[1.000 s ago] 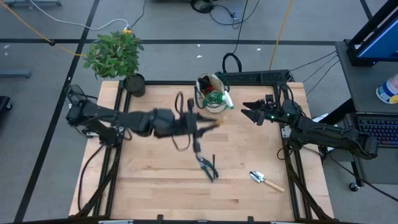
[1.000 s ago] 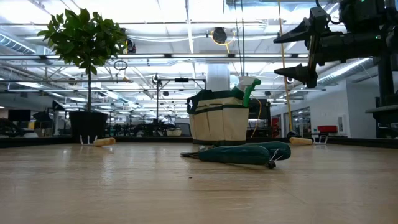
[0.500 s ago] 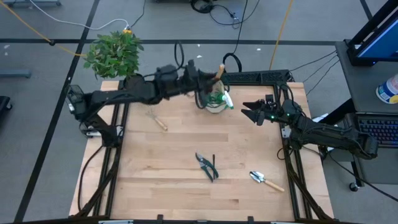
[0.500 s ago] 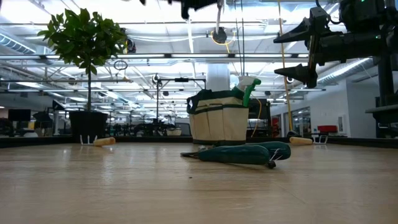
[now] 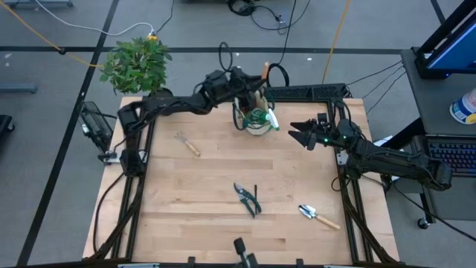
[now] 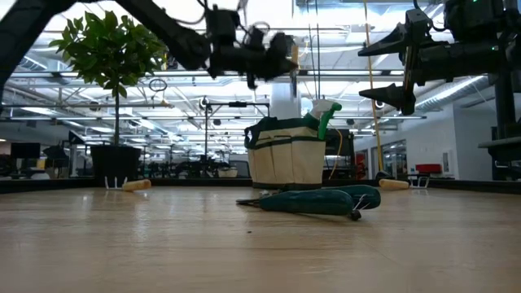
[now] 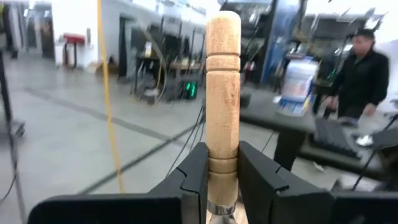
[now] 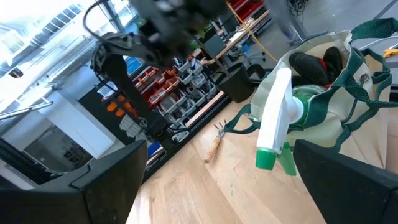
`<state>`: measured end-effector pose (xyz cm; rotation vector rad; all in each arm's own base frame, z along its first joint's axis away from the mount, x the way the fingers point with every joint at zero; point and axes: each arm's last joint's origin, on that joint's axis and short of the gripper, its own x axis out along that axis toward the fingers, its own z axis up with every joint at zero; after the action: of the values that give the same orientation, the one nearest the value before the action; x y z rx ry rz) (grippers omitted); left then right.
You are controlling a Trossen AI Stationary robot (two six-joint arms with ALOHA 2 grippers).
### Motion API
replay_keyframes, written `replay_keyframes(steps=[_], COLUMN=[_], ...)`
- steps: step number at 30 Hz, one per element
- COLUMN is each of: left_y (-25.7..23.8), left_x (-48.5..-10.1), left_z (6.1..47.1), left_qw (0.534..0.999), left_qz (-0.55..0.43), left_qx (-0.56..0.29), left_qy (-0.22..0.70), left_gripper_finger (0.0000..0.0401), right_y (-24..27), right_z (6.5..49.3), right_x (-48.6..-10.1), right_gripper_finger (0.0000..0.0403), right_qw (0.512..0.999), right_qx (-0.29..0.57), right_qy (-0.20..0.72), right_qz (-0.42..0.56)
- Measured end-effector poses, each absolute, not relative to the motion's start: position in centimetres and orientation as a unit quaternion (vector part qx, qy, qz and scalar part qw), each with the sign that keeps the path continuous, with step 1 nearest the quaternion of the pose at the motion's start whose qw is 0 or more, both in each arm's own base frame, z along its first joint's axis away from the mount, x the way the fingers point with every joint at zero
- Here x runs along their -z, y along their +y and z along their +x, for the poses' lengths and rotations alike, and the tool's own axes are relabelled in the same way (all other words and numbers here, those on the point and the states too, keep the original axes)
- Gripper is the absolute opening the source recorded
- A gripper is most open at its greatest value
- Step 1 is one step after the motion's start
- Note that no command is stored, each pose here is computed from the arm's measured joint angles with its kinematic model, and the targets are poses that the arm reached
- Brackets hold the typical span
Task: Pick & Place Garden tools in Gardening bag
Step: Put the left trowel into the gardening bag
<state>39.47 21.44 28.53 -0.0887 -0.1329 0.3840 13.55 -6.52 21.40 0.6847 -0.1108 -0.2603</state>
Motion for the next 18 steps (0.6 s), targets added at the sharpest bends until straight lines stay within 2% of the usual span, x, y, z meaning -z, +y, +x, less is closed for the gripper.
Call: replay_keyframes(steps=[4,18], left_y=[22.6,24.7], left_x=[-26.4,-23.5], left_z=[39.8,39.6], left_qw=[0.978,0.970], left_qz=[-0.045,-0.051], left_qx=[-0.201,-0.236], left_qy=[-0.044,-0.011], left_gripper_finger=[0.0063,0.0063], right_y=[-6.5,-6.5], right_z=[13.6,13.6], right_x=[-21.4,-21.4], right_gripper_finger=[0.0394,0.0394], right_qw=[0.932,0.932], right_qx=[0.127,0.127], right_qy=[-0.054,-0.054], right_qz=[0.335,0.335])
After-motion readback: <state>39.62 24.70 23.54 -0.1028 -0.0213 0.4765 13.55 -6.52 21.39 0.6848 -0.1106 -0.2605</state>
